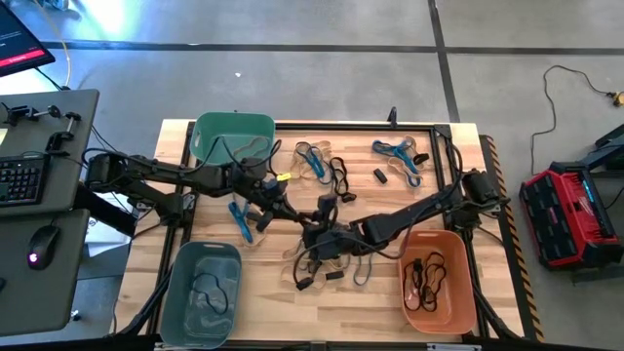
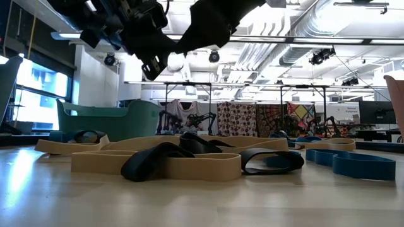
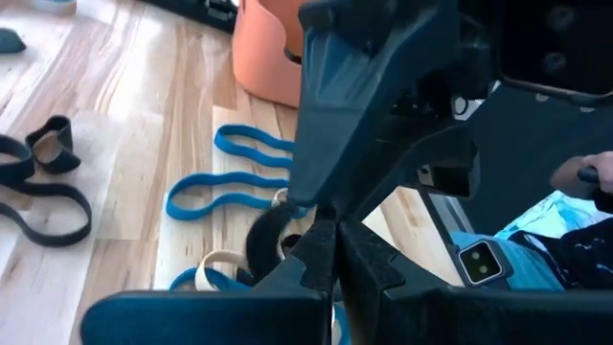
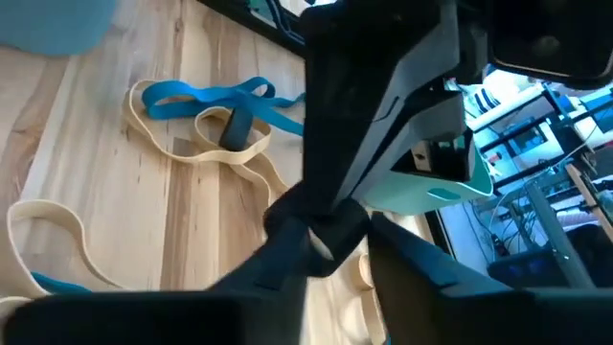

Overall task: Sort rubber bands into baskets
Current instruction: Put the black rubber band into the orange bin

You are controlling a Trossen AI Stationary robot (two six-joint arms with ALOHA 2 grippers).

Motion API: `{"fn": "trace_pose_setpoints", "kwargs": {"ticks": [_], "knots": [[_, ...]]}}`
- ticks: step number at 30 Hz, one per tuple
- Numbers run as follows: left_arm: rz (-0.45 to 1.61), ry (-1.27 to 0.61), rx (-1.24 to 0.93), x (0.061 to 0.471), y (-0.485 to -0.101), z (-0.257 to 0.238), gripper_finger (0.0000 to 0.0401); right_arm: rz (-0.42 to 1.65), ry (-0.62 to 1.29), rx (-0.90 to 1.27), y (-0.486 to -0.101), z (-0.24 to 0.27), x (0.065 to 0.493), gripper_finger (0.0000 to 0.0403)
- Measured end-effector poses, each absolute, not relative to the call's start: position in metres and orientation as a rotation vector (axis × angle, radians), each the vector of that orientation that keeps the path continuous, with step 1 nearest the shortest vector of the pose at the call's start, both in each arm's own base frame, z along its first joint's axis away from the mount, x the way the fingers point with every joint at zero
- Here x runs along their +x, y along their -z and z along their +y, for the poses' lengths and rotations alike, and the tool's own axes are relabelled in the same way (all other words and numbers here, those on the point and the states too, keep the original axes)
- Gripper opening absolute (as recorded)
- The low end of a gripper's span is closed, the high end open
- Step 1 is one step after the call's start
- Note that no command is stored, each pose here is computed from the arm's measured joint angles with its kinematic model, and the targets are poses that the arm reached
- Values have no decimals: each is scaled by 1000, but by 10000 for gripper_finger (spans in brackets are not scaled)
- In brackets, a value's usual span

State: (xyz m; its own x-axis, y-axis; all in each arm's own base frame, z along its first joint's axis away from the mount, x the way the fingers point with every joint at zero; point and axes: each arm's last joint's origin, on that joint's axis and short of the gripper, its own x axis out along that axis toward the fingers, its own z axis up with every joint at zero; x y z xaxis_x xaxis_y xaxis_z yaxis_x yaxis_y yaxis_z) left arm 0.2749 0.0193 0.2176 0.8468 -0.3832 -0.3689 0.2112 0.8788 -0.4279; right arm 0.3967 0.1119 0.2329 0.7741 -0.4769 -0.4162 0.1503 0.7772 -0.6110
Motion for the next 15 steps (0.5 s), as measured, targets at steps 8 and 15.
{"fn": "trace_pose_setpoints", "kwargs": {"ticks": [8,15], "knots": [[452,346,-331,275,-218,19,10,602,356,-607,-232,112,396,12],[437,296,-230,275,-217,21,59,629,371,-604,-230,110,395,2]]}}
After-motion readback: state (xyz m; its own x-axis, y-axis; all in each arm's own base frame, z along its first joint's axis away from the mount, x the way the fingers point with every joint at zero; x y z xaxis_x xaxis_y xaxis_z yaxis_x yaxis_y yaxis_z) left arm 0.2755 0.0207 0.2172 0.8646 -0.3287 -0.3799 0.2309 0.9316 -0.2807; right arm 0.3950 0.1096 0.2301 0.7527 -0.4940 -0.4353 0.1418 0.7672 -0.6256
